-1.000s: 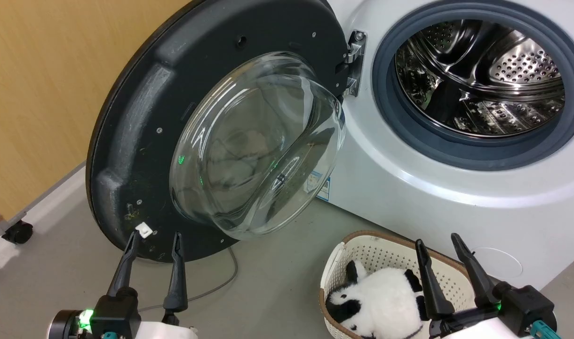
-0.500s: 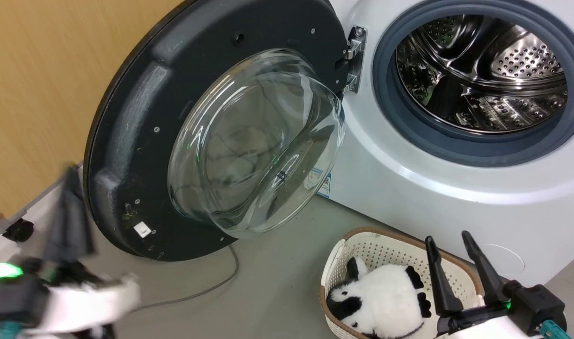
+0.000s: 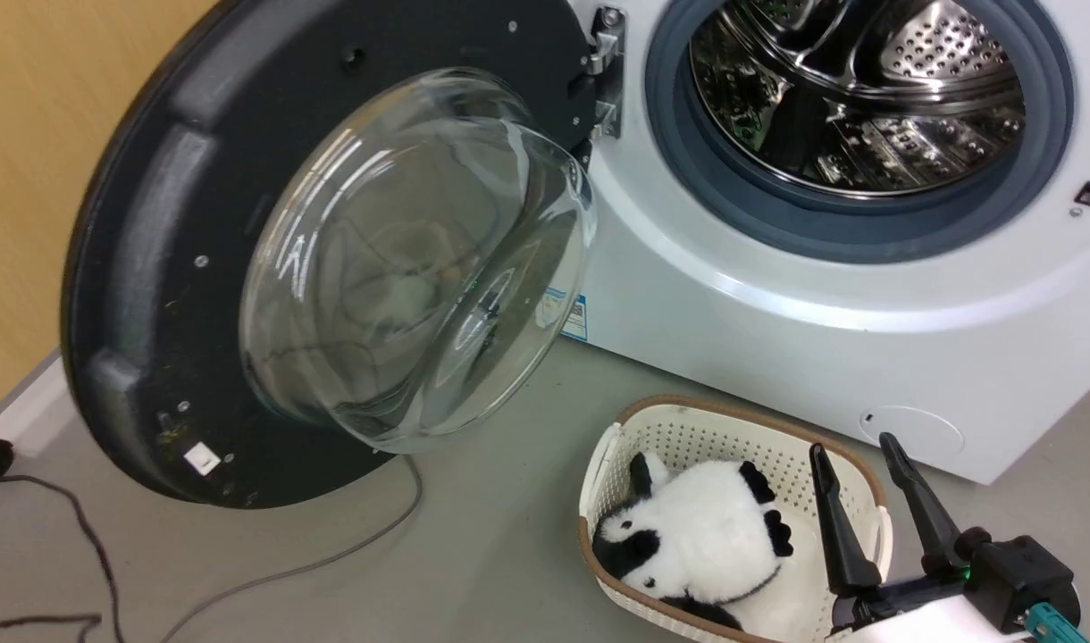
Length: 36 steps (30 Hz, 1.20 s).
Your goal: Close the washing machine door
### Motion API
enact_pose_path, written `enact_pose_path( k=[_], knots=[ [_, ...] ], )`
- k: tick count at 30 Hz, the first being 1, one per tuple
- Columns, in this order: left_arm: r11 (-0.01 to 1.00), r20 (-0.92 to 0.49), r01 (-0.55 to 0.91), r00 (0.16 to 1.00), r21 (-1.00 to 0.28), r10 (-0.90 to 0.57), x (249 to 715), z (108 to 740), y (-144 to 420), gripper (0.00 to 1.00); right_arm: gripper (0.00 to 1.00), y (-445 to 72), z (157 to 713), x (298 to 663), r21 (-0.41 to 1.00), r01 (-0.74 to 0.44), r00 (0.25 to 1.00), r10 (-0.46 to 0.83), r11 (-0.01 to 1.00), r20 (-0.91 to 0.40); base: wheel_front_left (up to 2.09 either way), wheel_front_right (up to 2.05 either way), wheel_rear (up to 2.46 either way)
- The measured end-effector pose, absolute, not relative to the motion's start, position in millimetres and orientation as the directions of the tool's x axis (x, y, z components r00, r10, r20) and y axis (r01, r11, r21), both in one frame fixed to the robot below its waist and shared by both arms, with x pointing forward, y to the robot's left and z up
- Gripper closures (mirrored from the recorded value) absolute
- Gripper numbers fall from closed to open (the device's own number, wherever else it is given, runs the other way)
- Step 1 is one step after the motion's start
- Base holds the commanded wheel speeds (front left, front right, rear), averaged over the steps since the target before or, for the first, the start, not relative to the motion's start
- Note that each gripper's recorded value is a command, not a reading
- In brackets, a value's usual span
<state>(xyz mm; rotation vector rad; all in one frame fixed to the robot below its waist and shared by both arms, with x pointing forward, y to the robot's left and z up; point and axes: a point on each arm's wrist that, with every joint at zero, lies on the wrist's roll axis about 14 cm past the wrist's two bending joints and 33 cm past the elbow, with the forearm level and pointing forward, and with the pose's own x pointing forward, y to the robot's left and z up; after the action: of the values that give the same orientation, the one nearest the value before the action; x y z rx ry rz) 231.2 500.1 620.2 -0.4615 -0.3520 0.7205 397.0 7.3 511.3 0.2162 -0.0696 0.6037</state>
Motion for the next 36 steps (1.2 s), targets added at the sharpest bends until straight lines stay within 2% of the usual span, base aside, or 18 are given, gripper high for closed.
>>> enact_pose_path(
  k=[3,6,9,15,23,36],
  knots=[
    [0.577,-0.012,-0.520,0.749,-0.630,0.662,240.8,590.3,504.1,1.00,0.00,5.0,511.5,399.3,0.180,-0.564,0.826,0.549,0.806,0.130,0.00,0.00,0.00],
    [0.432,-0.144,-0.464,0.793,-0.773,0.592,249.0,563.4,497.8,1.00,0.00,3.7,511.7,400.2,0.178,-0.561,0.828,0.545,0.809,0.131,0.00,0.00,0.00],
    [0.379,-0.209,-0.433,0.838,-0.818,0.504,256.0,550.6,485.3,1.00,0.00,4.2,511.7,400.2,0.174,-0.562,0.827,0.547,0.808,0.131,0.00,0.00,0.00],
    [0.381,-0.249,-0.368,0.912,-0.848,0.325,268.0,541.3,453.3,1.00,0.00,8.2,513.6,399.1,0.172,-0.572,0.820,0.556,0.802,0.135,0.00,0.00,0.00],
    [0.408,-0.278,-0.306,0.952,-0.860,0.128,264.3,529.5,410.5,1.00,0.00,11.6,516.5,397.6,0.167,-0.582,0.813,0.565,0.796,0.141,0.00,0.00,0.00],
    [0.415,-0.268,-0.164,0.942,-0.895,-0.204,272.5,519.8,316.1,1.00,0.00,-4.4,517.2,397.2,0.161,-0.544,0.838,0.527,0.823,0.139,0.00,0.00,0.00]
  ],
)
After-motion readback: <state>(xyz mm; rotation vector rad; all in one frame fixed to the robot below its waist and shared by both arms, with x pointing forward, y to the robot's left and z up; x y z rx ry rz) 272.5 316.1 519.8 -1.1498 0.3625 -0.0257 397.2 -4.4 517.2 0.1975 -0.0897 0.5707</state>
